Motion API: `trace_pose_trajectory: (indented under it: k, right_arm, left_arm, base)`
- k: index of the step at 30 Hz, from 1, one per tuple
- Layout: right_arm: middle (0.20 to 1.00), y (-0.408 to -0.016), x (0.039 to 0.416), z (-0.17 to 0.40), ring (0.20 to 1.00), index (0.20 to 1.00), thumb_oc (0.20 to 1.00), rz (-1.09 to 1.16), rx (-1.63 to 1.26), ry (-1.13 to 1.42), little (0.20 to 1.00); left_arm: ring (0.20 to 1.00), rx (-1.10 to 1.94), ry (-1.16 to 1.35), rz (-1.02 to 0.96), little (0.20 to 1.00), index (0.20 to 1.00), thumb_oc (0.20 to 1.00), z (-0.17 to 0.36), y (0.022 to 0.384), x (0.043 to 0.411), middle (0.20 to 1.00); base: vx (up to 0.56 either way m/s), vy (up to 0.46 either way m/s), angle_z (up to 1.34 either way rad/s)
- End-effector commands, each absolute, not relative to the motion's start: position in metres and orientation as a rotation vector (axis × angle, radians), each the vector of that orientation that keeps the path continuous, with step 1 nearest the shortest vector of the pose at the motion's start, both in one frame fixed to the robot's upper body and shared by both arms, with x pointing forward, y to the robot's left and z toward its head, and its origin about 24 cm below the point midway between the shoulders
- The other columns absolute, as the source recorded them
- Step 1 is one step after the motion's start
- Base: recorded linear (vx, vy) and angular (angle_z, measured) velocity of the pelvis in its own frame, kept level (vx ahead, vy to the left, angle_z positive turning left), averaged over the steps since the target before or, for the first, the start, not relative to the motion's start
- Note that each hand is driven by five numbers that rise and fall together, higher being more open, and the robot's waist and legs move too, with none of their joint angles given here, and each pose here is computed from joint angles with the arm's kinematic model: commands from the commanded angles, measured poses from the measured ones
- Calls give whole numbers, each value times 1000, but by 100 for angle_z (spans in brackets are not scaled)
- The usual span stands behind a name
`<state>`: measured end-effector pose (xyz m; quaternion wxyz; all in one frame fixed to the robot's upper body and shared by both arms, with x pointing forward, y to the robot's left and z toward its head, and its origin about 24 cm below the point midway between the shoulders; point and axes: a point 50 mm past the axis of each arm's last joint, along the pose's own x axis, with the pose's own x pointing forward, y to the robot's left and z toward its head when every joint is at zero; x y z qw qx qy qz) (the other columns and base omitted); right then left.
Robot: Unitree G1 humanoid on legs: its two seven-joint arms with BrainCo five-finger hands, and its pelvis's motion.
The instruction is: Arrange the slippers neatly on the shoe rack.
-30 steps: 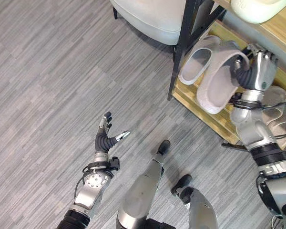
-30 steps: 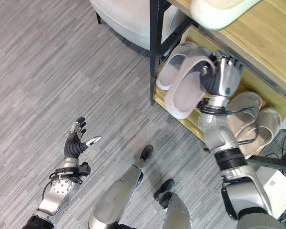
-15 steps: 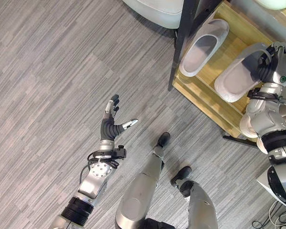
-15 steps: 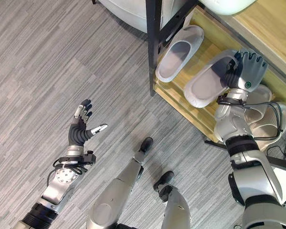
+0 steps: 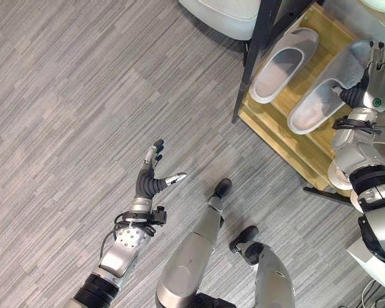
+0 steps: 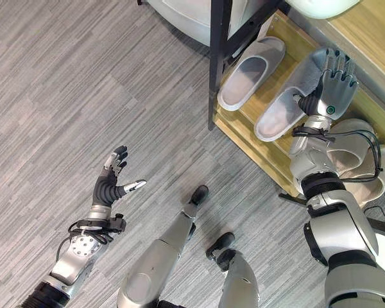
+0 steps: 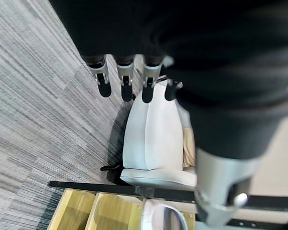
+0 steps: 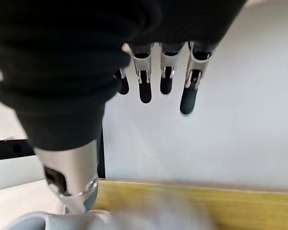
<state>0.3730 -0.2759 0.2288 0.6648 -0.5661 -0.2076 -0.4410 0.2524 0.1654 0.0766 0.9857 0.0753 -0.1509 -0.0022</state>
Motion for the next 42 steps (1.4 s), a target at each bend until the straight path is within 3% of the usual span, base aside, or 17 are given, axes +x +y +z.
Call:
trace_pose_trajectory:
  k: [1, 5, 9, 10, 12, 23, 33, 42]
  right_arm:
    - [1000, -274, 374, 240, 1000, 1000, 1000, -1019, -1245, -505, 1000]
    - [1000, -265, 377, 226, 1000, 1000, 1000, -959, -1180, -490, 1000]
    - [1000, -251, 377, 211, 1000, 1000, 1000, -945, -906, -473, 1000]
    - [1000, -242, 378, 191, 1000, 1000, 1000, -948, -605, -392, 1000]
    - [1000, -245, 382, 166, 1000, 1000, 1000, -939, -360, -234, 1000]
    - [1000, -268, 378, 143, 1000, 1000, 1000, -998, 68, -78, 1000]
    - [1000, -241, 392, 147, 1000, 1000, 1000, -701, 619, -144, 1000]
    - [1000, -248, 395, 177, 1000, 1000, 1000, -611, 759, -284, 1000]
  left_arm:
    - [1000, 114, -358, -75, 1000, 1000, 1000, 81, 154, 244, 1000]
    - [1000, 116, -335, -78, 1000, 1000, 1000, 77, 156, 243, 1000]
    - [1000, 109, -323, -52, 1000, 1000, 1000, 75, 157, 244, 1000]
    - [1000, 107, -314, -40, 1000, 1000, 1000, 73, 156, 245, 1000]
    - [1000, 119, -301, -37, 1000, 1000, 1000, 72, 160, 248, 1000]
    - [1000, 123, -239, -39, 1000, 1000, 1000, 61, 163, 245, 1000]
    - [1000, 102, -238, -64, 1000, 1000, 1000, 65, 162, 251, 1000]
    - [1000, 136, -239, -145, 1000, 1000, 1000, 67, 154, 254, 1000]
  base:
    - [0, 0, 0]
    - [0, 9, 0]
    - [9, 28, -4]
    - [0, 0, 0]
    - [2, -18, -2]
    - [20, -21, 4]
    - [15, -16, 1]
    - [1, -35, 2]
